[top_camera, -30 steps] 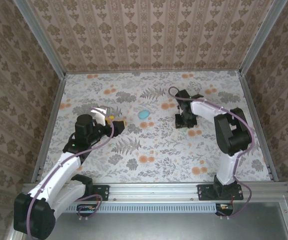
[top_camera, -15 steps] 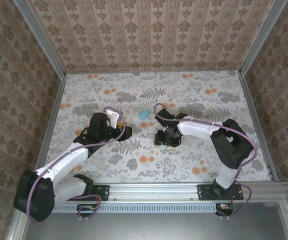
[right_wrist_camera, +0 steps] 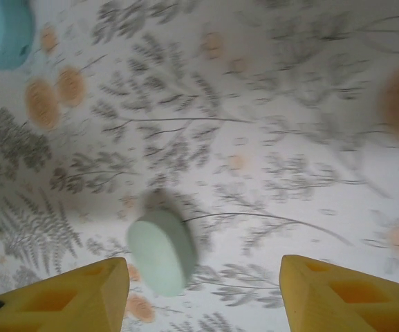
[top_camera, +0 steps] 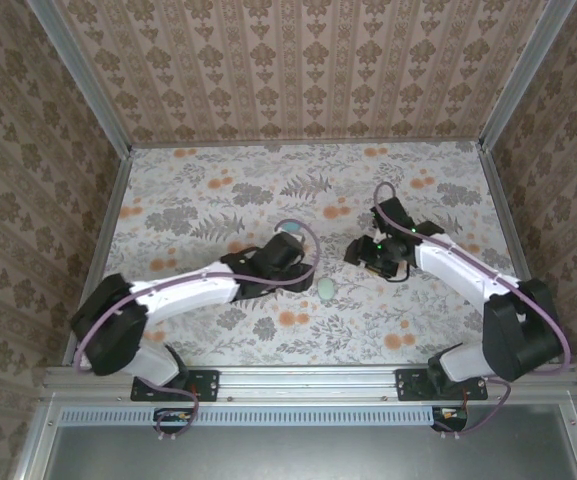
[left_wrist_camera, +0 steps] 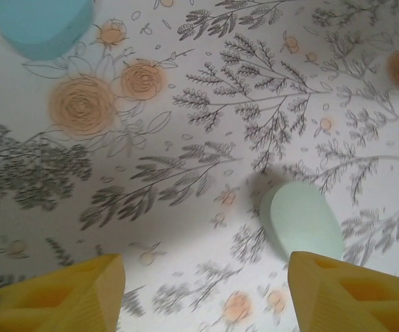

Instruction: Insert wireless bluetooth earbuds into charging case

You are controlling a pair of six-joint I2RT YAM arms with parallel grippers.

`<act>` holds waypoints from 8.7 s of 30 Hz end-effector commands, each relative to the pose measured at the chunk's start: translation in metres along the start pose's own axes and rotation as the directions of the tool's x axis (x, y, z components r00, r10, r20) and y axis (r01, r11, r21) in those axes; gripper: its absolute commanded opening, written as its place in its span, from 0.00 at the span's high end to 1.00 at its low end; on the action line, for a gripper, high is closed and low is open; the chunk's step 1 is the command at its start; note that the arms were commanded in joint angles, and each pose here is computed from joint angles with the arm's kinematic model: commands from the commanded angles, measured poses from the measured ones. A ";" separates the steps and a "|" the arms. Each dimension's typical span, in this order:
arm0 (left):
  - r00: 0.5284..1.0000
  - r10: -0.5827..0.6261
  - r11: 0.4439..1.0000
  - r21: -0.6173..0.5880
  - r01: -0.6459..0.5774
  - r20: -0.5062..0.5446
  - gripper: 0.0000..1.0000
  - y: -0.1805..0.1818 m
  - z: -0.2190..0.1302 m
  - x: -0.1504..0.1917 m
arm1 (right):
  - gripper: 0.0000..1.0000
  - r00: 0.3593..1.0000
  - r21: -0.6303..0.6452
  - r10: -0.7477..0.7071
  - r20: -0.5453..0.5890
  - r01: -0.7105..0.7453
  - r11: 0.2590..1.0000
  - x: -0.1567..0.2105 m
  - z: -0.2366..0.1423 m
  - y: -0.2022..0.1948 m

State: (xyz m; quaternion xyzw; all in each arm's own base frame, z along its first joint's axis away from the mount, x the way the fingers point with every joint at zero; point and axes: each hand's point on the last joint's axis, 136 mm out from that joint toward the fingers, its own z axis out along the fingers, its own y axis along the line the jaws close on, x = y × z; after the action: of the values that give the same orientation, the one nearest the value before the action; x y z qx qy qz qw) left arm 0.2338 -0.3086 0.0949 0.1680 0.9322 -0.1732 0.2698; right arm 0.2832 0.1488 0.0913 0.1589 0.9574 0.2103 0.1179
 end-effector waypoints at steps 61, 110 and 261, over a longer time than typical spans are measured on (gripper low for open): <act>0.875 0.431 0.756 0.441 -0.483 0.220 0.73 -0.051 -0.073 -0.028 | 0.38 0.973 -0.495 -0.221 0.062 0.222 0.840 0.013 -0.087 0.107; 0.795 0.363 0.767 0.329 -0.551 0.486 0.35 -0.032 -0.118 -0.071 | 0.74 0.965 -0.610 -0.219 -0.144 0.088 0.788 0.038 -0.056 0.163; 0.847 0.215 0.514 0.682 -0.521 0.485 0.86 -0.019 -0.207 -0.047 | 0.35 0.697 -0.643 -0.636 0.332 0.660 0.388 0.063 -0.148 0.221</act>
State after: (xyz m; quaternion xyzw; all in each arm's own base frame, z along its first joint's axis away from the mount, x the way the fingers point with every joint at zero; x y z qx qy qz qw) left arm 0.1826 -0.2474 0.2721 0.4057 0.6672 -0.5131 0.3563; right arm 0.2547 0.3097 0.2984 -0.2033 0.7957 0.5236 0.2266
